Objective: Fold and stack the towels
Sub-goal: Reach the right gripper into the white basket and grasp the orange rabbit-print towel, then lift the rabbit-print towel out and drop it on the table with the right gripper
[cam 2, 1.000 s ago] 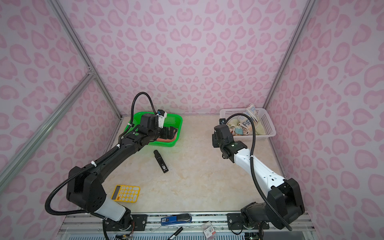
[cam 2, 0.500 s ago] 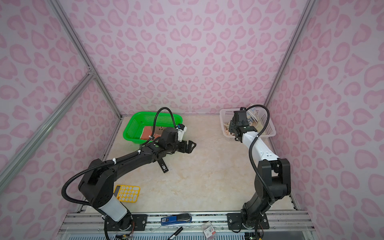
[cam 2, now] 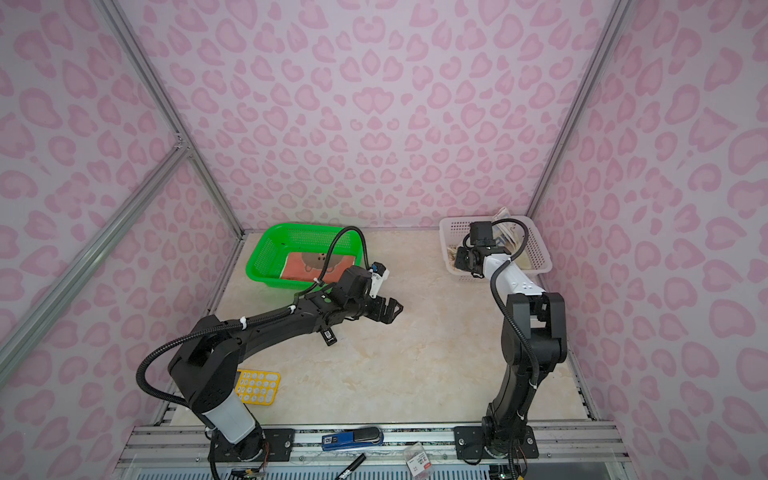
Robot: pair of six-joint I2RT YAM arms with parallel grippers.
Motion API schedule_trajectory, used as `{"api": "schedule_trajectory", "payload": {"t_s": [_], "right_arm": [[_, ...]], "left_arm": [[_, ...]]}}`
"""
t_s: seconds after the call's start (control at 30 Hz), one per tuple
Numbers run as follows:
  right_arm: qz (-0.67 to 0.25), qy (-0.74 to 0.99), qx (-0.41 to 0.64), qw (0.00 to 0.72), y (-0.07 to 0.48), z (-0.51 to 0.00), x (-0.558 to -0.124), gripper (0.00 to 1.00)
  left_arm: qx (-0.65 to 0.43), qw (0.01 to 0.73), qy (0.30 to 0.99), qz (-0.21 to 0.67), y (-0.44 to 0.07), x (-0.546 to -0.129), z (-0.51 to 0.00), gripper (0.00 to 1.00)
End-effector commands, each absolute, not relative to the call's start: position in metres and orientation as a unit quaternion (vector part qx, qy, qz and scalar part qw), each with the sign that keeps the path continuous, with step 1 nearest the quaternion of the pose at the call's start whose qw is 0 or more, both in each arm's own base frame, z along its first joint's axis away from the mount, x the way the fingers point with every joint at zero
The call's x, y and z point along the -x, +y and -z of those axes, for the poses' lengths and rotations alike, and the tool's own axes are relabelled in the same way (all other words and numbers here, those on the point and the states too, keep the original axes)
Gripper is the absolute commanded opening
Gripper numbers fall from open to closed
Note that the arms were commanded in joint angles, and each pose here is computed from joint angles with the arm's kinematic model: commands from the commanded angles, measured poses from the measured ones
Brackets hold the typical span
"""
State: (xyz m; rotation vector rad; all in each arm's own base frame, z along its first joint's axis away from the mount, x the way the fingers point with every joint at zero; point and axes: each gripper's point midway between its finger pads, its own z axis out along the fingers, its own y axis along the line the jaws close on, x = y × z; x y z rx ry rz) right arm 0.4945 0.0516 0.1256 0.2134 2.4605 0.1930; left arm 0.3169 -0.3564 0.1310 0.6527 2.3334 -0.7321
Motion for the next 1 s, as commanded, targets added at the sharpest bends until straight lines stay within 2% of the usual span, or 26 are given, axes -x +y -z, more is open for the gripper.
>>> {"api": "schedule_trajectory", "payload": {"t_s": [0.0,0.07,0.1,0.27,0.53,0.8,0.97], "right_arm": [[-0.095,0.945,-0.086,0.302,0.060,-0.116,-0.489,0.19],[-0.096,0.943,-0.087,0.305,0.061,-0.119,-0.490,0.04],[-0.095,0.942,-0.087,0.309,0.061,-0.123,-0.491,0.00],[-0.082,0.927,-0.079,0.356,0.054,-0.167,-0.499,0.00],[-0.057,0.875,-0.066,0.476,0.034,-0.279,-0.508,0.00],[-0.034,0.841,-0.044,0.537,0.023,-0.352,-0.505,0.00],[-0.052,0.826,-0.017,0.561,0.033,-0.387,-0.498,0.00]], "left_arm": [[-0.251,0.309,0.880,0.259,-0.353,-0.320,-0.132,0.98],[-0.250,0.313,0.880,0.254,-0.351,-0.320,-0.133,0.98],[-0.250,0.315,0.881,0.250,-0.349,-0.320,-0.133,0.98],[-0.245,0.326,0.882,0.237,-0.341,-0.320,-0.134,0.98],[-0.246,0.330,0.883,0.223,-0.331,-0.316,-0.132,0.98],[-0.244,0.335,0.886,0.207,-0.323,-0.316,-0.129,0.98],[-0.235,0.347,0.888,0.187,-0.316,-0.321,-0.130,0.98]]}}
